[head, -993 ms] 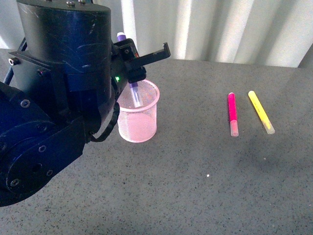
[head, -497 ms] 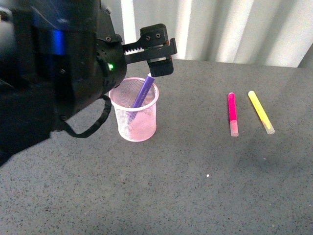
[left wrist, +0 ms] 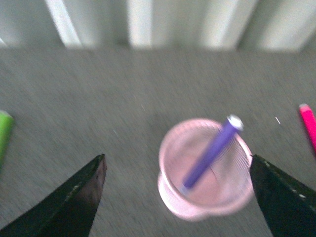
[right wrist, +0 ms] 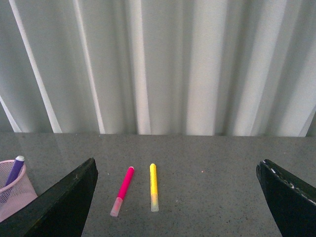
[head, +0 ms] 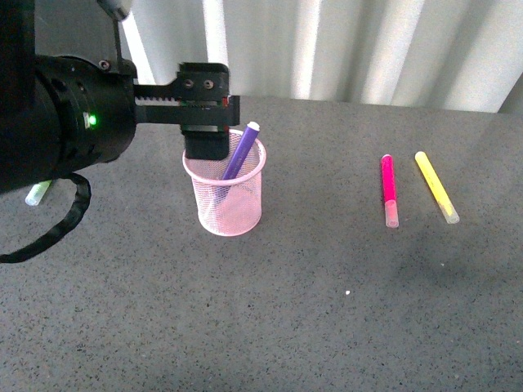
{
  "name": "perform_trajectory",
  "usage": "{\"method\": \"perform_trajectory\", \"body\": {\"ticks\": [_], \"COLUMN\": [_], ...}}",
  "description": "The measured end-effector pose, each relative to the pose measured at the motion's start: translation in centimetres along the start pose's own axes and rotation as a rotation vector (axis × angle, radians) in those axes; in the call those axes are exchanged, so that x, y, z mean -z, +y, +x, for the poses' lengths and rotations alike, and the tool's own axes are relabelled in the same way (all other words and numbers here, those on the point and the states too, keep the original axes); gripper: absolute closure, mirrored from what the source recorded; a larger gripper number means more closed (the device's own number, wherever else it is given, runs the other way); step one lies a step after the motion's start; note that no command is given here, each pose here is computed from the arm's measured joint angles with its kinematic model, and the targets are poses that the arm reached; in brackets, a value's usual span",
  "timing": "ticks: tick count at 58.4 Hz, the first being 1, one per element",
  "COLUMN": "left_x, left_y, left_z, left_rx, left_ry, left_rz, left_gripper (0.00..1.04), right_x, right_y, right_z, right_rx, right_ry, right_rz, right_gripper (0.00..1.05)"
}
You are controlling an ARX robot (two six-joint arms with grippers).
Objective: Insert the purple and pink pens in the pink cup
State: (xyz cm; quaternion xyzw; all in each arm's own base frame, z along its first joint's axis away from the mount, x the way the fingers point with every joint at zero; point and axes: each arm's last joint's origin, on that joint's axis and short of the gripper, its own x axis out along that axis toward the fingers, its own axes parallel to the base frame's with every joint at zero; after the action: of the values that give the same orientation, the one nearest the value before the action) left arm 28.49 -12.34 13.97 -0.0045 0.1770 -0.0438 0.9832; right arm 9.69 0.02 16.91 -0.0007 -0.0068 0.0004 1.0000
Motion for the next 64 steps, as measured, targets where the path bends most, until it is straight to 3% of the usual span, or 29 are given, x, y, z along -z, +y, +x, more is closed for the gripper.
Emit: {"method": "perform_trajectory", "body": {"ticks": [5,10,17,26,64], "left_x": [1.1,0.5,-0.3,0.9,2.5], "left_y": [1.7,3.7,5.6,7.5,11.0], "left_z": [-1.7,-3.7,-6.4,-9.0,-15.1], "left_rx": [-0.050,-0.074,-0.080,-0.080,-0.088], "left_ry": [-0.182,-0.304,-0.356,-0.341,-0.353], "left_rz": [0.002,-0.015,-0.013,-0.002,0.002], "left_gripper": [0.32,0.46,0.68,1.00,1.01], "right_x": [0.0,0.0,0.0,0.0,0.0], "right_y": [0.0,0.0,0.0,0.0,0.0], "right_z": [0.0,0.0,0.0,0.0,0.0], "right_rx": [0.002,0.001,0.000,0.001,0.000], "right_ry": [0.000,0.000,0.000,0.000,0.000], "right_rz": [0.000,0.000,0.000,0.000,0.000], "right_gripper": [0.07,0.07,0.07,0.07,0.07]}}
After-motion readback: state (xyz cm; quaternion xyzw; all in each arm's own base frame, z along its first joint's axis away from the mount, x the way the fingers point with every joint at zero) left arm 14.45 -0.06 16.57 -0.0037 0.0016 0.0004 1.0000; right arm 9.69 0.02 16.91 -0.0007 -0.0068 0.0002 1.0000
